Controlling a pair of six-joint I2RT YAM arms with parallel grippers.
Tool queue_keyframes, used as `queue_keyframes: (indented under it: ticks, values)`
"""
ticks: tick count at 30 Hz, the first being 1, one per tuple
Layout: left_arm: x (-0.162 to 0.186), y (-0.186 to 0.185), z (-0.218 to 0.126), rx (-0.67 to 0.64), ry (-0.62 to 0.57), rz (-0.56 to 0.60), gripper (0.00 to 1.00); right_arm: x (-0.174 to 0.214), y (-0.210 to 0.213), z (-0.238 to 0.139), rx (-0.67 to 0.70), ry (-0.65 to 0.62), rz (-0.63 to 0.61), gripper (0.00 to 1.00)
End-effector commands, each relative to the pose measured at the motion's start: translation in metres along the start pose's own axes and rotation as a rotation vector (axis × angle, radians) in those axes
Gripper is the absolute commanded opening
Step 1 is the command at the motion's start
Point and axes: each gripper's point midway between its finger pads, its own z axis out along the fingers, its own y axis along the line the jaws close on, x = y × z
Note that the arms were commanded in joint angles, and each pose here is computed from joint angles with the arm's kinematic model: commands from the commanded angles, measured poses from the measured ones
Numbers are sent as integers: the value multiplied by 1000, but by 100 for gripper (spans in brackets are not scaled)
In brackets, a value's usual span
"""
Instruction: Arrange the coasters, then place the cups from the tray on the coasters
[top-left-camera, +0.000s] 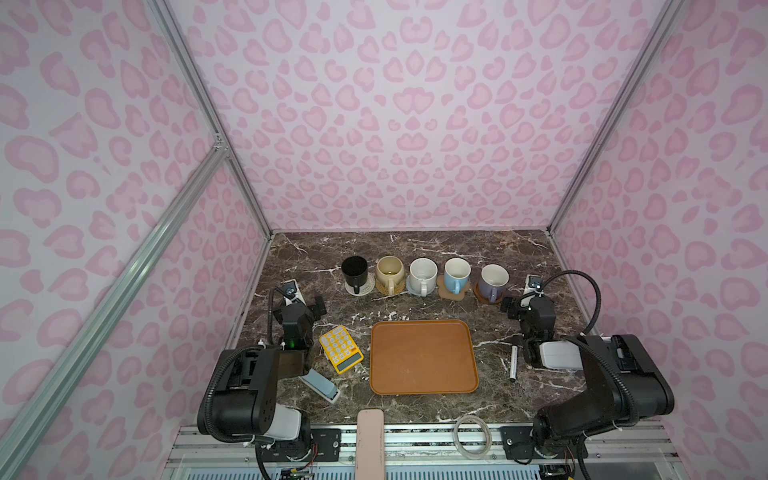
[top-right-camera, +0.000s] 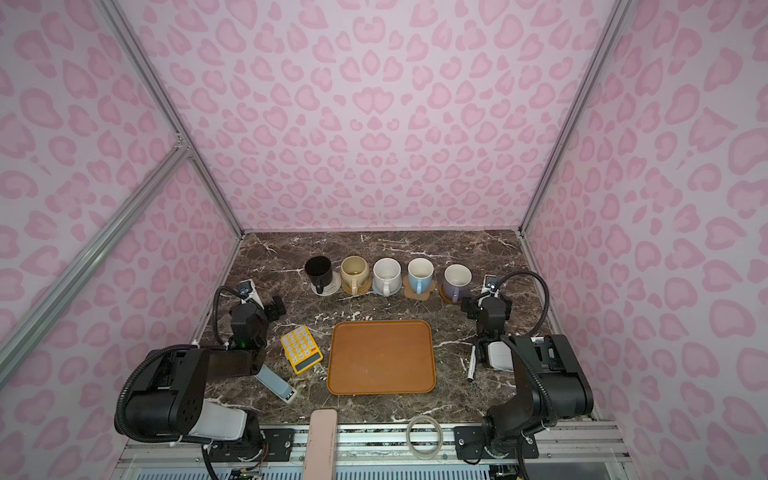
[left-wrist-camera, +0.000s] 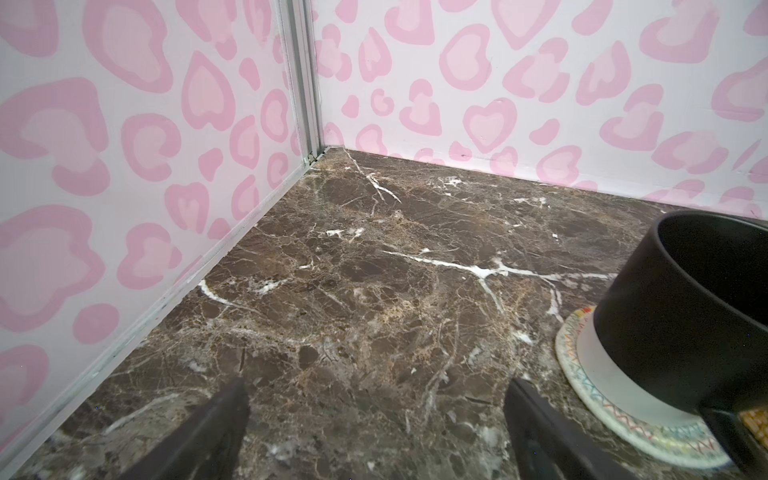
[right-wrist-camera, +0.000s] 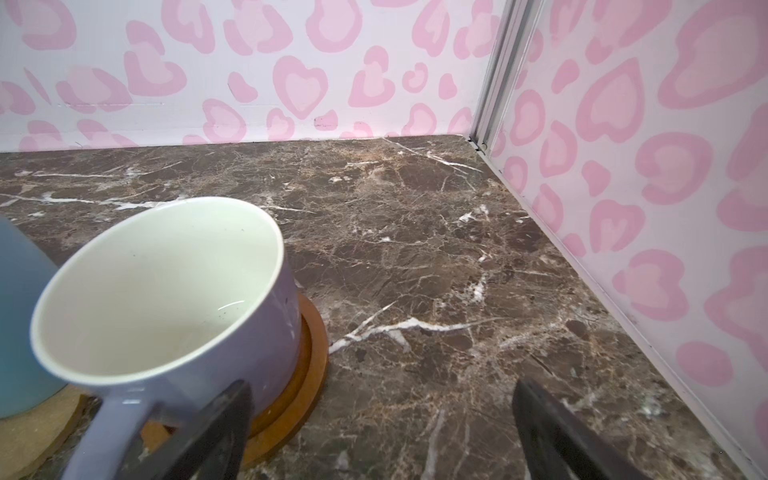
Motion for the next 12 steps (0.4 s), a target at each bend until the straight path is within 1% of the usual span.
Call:
queue_keyframes:
  ticks: [1,6,8,12]
  values:
    - [-7,-2,0,9,-26,1,97,-4,0,1,2,-12,-3,99]
    - [-6,-4,4,15,-10,8,97,-4,0,1,1,-13,-3,99]
    - [-4,-15,8,72,15,34,97,-4,1,1,1,-11,-3,99]
    - [-6,-17,2,108,-4,34,97,-4,0,1,1,-12,-1,99]
